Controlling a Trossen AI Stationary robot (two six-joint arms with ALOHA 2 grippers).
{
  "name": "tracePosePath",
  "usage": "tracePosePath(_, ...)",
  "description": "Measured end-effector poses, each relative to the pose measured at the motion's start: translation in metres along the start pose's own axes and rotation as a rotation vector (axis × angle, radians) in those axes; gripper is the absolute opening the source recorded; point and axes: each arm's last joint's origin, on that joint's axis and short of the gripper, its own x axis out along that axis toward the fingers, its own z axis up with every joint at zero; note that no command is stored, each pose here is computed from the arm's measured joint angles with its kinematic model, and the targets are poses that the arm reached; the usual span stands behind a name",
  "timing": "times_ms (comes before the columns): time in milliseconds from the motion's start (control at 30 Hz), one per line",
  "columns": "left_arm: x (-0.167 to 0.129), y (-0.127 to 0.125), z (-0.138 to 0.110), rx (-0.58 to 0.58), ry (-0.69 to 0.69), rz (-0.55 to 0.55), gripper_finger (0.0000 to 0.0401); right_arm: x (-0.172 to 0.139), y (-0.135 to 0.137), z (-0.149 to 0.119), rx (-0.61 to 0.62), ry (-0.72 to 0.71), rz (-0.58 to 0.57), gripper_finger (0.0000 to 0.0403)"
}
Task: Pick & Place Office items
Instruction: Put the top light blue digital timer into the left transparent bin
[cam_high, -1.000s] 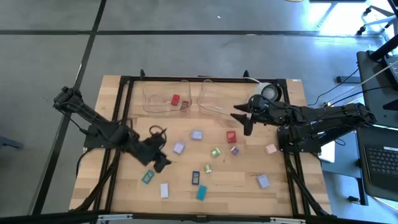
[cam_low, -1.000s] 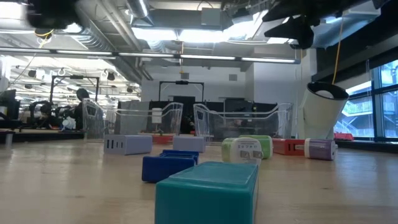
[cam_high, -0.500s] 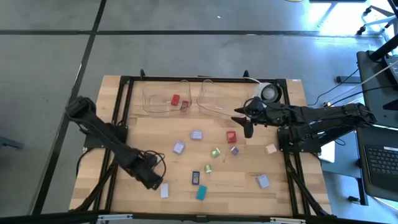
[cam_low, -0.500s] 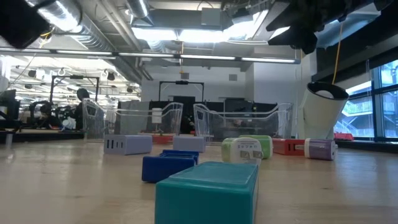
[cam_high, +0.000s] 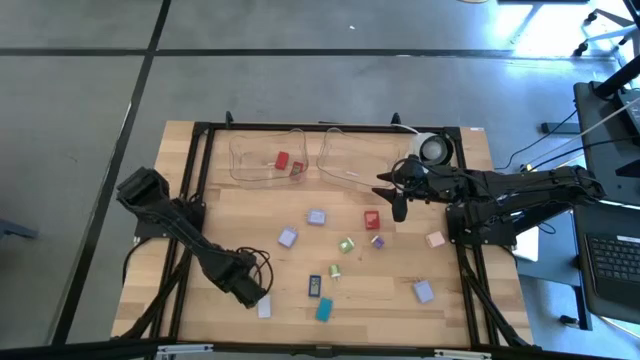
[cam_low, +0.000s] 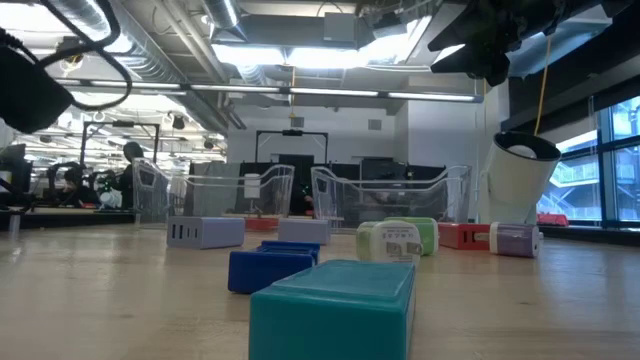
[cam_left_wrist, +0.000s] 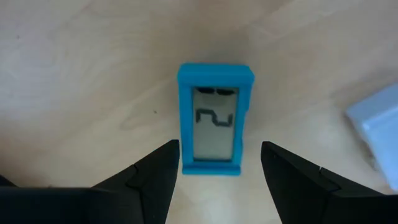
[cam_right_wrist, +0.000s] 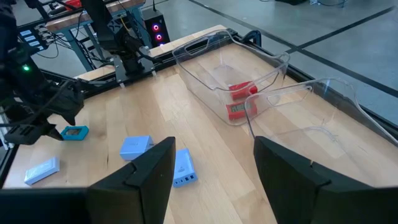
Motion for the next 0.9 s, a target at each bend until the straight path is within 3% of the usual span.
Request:
tracePosePath(367, 0.011, -0.002, 0.002, 0.045, -0.013, 0.043, 0.0219, 0.0, 0.0, 0.0, 0.0, -0.001, -0.003, 0.0221)
tracePosePath(633, 0.01, -0.004, 0.004, 0.025, -0.01, 0.019, 0.0144, 0.0, 0.0, 0.0, 0.001, -0.001, -0.003, 0.0221)
tracePosePath(733, 0.009, -0.006, 0.01, 0.004, -0.01, 0.005, 0.0143, 0.0, 0.0, 0.0, 0.001, -0.001, -0.003, 0.0221)
tracePosePath(900, -0.01, -0.017, 0.029, 0.037, -0.143, -0.081, 0.0143, 0.0, 0.0, 0.0, 0.002, -0.001, -0.003, 0.0221)
